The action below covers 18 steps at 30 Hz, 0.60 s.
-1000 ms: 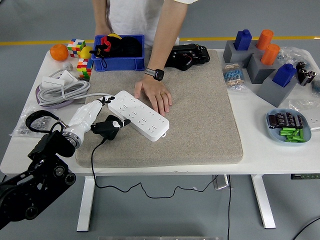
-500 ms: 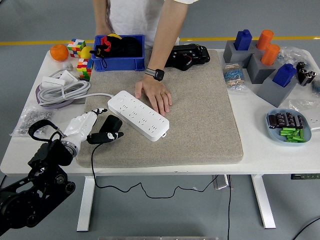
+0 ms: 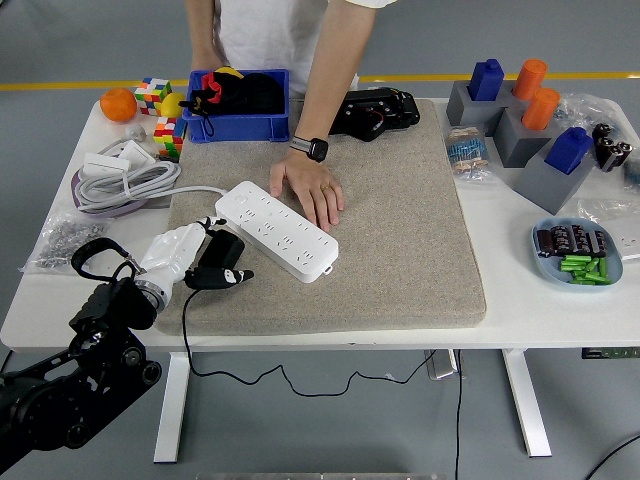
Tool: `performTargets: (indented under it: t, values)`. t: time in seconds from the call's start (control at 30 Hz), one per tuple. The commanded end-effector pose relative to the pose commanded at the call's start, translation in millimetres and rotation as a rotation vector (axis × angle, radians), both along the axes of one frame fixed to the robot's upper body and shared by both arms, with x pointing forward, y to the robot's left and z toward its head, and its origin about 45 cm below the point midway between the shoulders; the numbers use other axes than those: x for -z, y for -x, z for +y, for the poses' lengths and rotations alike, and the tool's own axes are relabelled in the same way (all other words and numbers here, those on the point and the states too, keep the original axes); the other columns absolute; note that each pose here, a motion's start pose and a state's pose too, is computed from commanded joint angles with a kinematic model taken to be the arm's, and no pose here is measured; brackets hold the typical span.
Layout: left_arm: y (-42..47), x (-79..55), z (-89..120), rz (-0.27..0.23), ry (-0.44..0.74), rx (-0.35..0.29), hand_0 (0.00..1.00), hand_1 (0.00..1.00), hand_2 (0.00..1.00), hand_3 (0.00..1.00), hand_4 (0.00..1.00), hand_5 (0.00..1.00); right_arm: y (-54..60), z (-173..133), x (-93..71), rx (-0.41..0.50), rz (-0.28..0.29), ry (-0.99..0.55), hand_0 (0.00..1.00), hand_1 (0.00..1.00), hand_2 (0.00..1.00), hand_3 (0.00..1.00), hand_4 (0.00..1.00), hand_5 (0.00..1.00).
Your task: Press the white button,pick up the black plug,place it near the board,insert it into the board
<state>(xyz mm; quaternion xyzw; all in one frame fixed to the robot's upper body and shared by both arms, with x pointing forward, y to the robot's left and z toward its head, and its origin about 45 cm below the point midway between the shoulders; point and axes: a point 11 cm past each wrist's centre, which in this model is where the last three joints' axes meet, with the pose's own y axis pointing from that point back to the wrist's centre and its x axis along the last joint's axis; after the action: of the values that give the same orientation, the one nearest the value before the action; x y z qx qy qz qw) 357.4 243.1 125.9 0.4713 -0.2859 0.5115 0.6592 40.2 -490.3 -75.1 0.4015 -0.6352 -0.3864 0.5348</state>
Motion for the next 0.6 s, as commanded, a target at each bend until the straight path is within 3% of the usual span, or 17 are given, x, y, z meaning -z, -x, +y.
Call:
performTargets:
  t: [0.13,0.17,0.33,0.37,0.53,0.6]
  values:
    - [-2.0,4.8,0.3,0.018,-0.019,0.001,0.654,0.769,0.747,0.852,0.998,0.454,0.1,0.2,0.1,-0.001,0.0,0.0,0.702,0.643,0.653,0.601,0.673,0.419]
    - [-2.5,5.2,0.6,0.018,-0.021,0.0,0.648,0.756,0.74,0.836,0.924,0.28,0.3,0.0,0.0,-0.001,0.001,0.0,0.702,0.643,0.653,0.6,0.673,0.419]
    - [-6.0,3.8,2.8,0.015,-0.033,-0.004,0.648,0.756,0.74,0.836,0.924,0.28,0.1,-0.6,-0.2,0.0,0.001,0.002,0.702,0.643,0.653,0.6,0.673,0.419]
    - [-6.8,3.1,3.5,0.012,-0.035,-0.006,0.591,0.712,0.708,0.78,0.878,0.226,-0.2,-0.6,-0.2,0.0,0.0,0.002,0.701,0.642,0.653,0.598,0.673,0.419]
    - [-9.0,-0.4,4.3,-0.005,-0.04,-0.003,0.591,0.712,0.708,0.78,0.878,0.226,-0.6,-0.3,-0.2,0.0,-0.002,0.001,0.701,0.642,0.653,0.598,0.673,0.419]
    - [-9.5,-1.4,4.1,-0.009,-0.036,-0.003,0.541,0.679,0.681,0.748,0.826,0.166,-0.6,-0.1,-0.1,-0.001,-0.001,0.001,0.701,0.643,0.653,0.597,0.674,0.419]
